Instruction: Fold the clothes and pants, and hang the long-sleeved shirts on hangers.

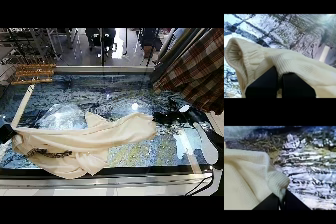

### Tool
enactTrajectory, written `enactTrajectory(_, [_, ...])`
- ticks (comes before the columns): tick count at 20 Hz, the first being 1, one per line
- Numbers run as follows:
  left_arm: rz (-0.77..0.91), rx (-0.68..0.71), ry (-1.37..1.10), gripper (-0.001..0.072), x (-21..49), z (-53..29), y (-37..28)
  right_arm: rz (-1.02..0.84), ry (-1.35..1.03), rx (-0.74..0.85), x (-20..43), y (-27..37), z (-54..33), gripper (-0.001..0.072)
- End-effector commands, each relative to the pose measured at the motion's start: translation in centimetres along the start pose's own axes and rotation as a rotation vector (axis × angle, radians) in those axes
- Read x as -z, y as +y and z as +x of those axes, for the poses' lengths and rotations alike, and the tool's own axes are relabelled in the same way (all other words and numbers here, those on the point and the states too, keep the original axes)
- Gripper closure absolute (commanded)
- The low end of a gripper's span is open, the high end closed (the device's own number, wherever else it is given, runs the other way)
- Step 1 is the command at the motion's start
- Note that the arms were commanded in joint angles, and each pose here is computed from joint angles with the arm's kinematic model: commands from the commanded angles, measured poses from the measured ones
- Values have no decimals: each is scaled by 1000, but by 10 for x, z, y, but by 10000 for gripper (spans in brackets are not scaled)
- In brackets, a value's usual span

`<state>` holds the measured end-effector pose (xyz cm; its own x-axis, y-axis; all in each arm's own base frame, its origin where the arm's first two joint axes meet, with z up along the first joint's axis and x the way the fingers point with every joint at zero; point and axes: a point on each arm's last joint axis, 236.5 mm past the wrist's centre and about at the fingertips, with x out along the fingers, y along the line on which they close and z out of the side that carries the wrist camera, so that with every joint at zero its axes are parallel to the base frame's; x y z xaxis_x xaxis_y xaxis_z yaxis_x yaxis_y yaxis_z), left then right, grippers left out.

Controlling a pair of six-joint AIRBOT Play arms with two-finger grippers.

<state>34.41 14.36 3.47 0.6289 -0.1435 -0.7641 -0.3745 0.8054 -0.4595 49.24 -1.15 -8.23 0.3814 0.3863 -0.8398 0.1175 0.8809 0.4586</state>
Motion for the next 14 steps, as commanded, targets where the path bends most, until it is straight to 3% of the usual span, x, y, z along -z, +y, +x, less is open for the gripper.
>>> enactTrajectory(1, [13,4,-13,684,-5,-6,-5,-75,-51,12,-28,17,-36,683])
enactTrajectory(5, [104,78,-280,685,-91,-88,-69,-255,-372,46,-100,82,-173,684])
enactTrajectory(8, [225,333,-662,684,-164,-234,-194,-406,-759,100,-126,151,-349,684])
enactTrajectory(11, [368,580,-1173,683,-175,-437,-307,-512,-1216,197,-93,209,-542,683])
enactTrajectory(14, [411,674,-1690,683,-120,-617,-349,-568,-1563,341,-17,245,-680,683])
